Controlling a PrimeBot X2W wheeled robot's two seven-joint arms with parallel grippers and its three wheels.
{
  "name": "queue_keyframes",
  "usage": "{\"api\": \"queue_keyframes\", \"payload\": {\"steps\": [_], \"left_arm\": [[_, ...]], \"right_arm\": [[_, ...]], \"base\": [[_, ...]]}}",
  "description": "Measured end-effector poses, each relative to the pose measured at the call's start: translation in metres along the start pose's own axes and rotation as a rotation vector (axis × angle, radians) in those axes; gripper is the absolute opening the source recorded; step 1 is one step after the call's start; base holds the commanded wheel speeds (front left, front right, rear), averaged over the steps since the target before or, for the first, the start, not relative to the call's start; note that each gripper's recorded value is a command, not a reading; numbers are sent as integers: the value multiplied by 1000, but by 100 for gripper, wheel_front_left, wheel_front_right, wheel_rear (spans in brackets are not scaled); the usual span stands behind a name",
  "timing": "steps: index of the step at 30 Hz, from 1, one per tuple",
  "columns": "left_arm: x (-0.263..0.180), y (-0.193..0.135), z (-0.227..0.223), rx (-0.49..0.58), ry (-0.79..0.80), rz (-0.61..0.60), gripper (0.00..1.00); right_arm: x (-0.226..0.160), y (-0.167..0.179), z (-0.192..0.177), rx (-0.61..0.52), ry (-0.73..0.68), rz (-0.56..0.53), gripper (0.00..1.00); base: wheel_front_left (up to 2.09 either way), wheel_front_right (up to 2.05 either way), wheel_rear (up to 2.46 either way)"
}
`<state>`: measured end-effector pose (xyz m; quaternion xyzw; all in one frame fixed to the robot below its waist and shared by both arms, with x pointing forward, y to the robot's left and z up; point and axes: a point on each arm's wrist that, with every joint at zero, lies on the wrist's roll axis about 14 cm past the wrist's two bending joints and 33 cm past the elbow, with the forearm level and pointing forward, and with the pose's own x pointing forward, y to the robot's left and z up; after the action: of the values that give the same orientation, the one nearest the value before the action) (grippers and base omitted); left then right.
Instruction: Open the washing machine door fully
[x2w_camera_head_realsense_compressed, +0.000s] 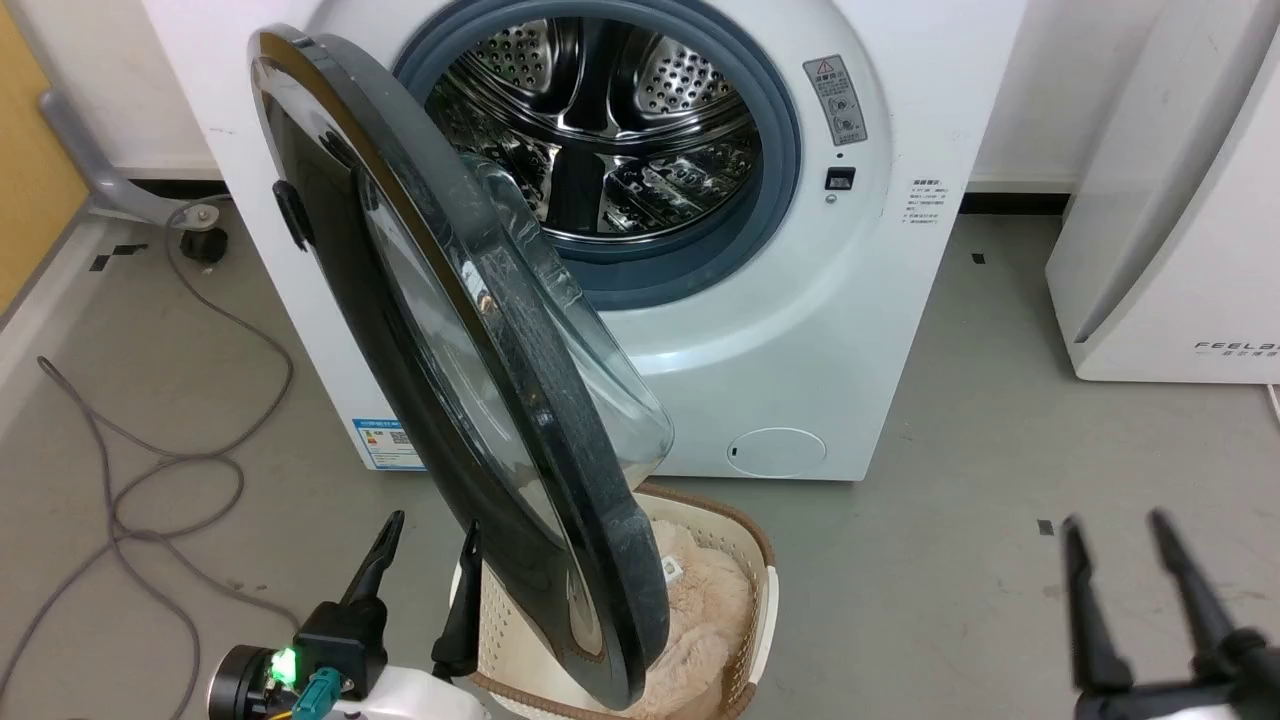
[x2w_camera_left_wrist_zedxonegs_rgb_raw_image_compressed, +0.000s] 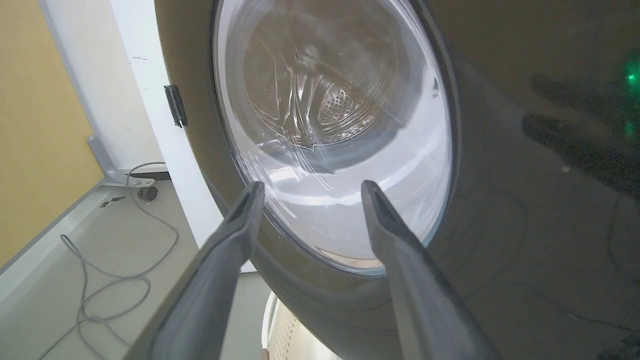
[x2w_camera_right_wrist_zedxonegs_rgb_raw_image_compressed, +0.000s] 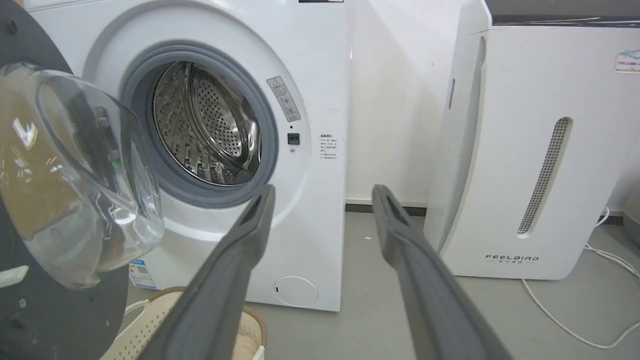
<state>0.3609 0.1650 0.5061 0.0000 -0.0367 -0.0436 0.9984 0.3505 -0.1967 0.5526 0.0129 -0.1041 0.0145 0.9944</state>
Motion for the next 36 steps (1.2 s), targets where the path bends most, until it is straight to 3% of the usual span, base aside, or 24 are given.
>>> {"api": "queue_keyframes", "payload": {"steps": [7,8,9,10,19,24,36], "left_arm": [[0,0,-2,6,5,0,100],[0,0,-2,8,7,-2,51],[0,0,-3,9,9,-2,31],[0,0,-3,10,10,-2,0],[0,0,-4,20,14,-10,0],[4,3,22,13,-69,9,0],[-4,3,202,76,-635,28,0]], "right_arm": [[-16,13,-24,7,114,36,100],[-16,13,-26,9,118,35,100],[-17,13,-27,12,123,35,100],[-17,13,-29,13,127,36,100],[-17,15,-34,25,140,38,100],[-17,14,-34,26,140,36,100],[-16,15,-31,26,130,40,100]], "base": [[0,0,0],[0,0,0],[0,0,0],[0,0,0],[0,0,0],[0,0,0],[0,0,0]]}}
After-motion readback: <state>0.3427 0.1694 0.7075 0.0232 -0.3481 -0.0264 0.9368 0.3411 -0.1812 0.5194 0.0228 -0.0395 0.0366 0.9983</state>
